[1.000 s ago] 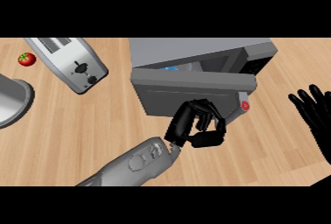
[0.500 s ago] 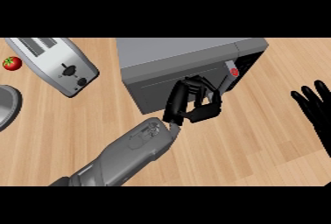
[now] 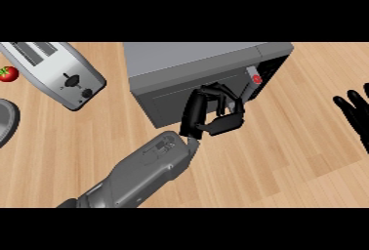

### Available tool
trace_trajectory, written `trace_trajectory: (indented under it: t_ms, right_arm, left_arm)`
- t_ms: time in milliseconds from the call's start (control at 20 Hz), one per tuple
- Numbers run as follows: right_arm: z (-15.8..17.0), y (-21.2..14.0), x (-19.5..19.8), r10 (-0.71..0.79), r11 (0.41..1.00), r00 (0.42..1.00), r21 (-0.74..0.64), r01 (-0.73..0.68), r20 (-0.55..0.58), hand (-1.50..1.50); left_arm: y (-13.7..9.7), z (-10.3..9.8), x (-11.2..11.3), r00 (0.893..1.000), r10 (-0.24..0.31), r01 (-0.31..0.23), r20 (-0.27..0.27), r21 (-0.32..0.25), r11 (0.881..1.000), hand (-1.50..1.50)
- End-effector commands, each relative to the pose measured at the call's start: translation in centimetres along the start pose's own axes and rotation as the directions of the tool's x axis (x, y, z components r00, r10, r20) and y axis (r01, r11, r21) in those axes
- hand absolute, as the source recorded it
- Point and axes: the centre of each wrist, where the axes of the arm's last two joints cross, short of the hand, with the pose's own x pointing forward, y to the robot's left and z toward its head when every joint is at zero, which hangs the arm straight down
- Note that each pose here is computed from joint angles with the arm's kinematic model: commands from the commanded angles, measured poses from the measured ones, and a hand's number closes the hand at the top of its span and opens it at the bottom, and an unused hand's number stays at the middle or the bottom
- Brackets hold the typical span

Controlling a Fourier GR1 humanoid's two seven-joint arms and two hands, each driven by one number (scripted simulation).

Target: Pick up the milk, place it into the microwave and close the microwave

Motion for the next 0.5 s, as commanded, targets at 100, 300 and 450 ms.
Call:
trace_trajectory:
  t_ms: [100,300,450]
  right_arm:
    - [-0.83,-0.79,1.47,0.026,1.000,1.000,0.017,-0.026,0.006,-1.50]
    - [-0.90,-0.53,1.71,0.006,0.999,1.000,0.032,-0.007,0.013,-1.50]
    - [-1.07,-0.91,1.94,0.003,1.000,1.000,0.025,-0.003,0.009,-1.50]
  left_arm:
    - [0.88,-2.54,0.98,0.999,0.010,-0.013,0.040,0.057,0.998,1.50]
    - [0.92,-2.50,0.75,0.999,0.013,-0.016,0.051,0.065,0.998,1.50]
    - [1.00,-2.42,0.47,0.998,0.009,-0.014,0.070,0.062,0.998,1.50]
